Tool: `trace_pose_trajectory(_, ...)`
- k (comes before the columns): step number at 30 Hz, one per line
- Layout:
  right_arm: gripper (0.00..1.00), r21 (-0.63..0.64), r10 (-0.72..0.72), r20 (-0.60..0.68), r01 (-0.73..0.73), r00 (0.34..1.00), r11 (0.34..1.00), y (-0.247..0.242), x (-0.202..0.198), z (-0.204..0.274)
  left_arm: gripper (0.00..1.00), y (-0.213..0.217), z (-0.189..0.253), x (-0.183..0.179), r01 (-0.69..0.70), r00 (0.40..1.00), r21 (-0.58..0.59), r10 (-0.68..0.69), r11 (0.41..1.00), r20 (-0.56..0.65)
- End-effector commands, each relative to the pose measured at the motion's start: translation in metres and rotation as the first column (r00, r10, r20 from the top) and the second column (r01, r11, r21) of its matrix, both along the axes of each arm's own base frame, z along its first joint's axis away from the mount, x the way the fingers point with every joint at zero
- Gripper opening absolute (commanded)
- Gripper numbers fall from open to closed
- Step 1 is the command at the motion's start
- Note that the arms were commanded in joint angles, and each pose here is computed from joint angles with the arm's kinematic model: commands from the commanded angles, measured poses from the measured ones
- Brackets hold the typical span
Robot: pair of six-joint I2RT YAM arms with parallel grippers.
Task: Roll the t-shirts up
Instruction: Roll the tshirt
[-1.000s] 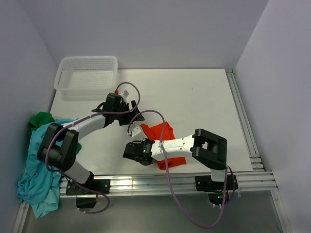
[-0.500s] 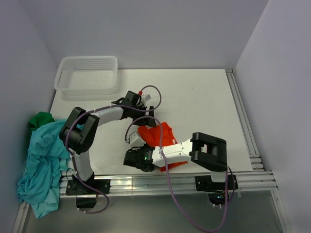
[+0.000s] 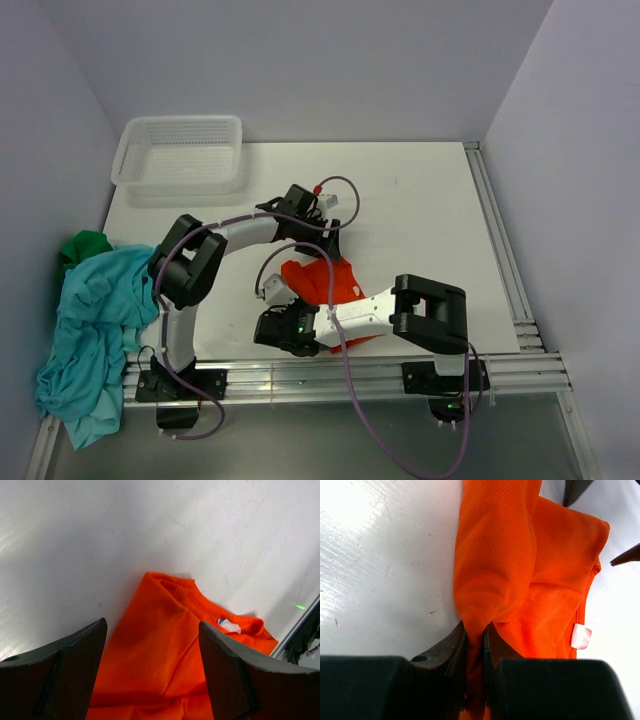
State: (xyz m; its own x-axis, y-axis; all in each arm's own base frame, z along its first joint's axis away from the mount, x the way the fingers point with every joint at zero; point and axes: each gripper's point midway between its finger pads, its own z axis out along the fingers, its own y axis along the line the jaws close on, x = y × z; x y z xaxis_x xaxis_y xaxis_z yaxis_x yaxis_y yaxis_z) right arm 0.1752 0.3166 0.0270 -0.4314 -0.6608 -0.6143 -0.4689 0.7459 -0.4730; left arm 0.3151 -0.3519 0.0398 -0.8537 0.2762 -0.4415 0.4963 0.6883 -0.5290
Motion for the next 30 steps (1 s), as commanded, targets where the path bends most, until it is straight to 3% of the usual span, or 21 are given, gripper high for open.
trace_pose_trajectory(1, 0.0, 0.044, 0.014, -0.008, -0.014, 1.0, 0.999, 0.006, -0.005, 0.0, 0.78, 0.006, -0.028, -0.006, 0.022, 1.0, 0.12, -0.02, 0.992, -0.014)
trace_pose_trajectory(7, 0.0, 0.055, 0.024, -0.011, -0.023, 1.0, 0.998, 0.007, -0.006, 0.001, 0.58, 0.01, -0.042, -0.009, 0.011, 1.0, 0.211, -0.01, 0.977, -0.003)
trace_pose_trajectory(10, 0.0, 0.059, 0.023, -0.014, -0.022, 1.0, 0.998, 0.008, -0.006, 0.002, 0.3, 0.013, -0.047, -0.009, 0.005, 1.0, 0.239, -0.006, 0.971, 0.004)
trace_pose_trajectory(11, 0.0, 0.059, 0.023, -0.016, -0.022, 1.0, 0.998, 0.008, -0.006, 0.001, 0.12, 0.014, -0.049, -0.009, 0.004, 1.0, 0.246, -0.004, 0.969, 0.002)
trace_pose_trajectory(12, 0.0, 0.055, 0.018, -0.018, -0.017, 1.0, 0.998, 0.007, -0.006, 0.002, 0.01, 0.014, -0.051, -0.01, 0.006, 1.0, 0.254, -0.007, 0.967, 0.0)
trace_pose_trajectory(24, 0.0, -0.07, -0.114, 0.036, 0.116, 0.993, 0.991, -0.009, -0.004, 0.022, 0.0, 0.03, -0.063, 0.012, -0.102, 0.995, 0.354, 0.087, 0.93, 0.057)
trace_pose_trajectory(30, 0.0, -0.056, -0.16, -0.047, 0.157, 0.986, 0.986, -0.007, -0.021, 0.02, 0.0, 0.036, -0.055, 0.025, -0.164, 0.986, 0.313, 0.149, 0.936, 0.071)
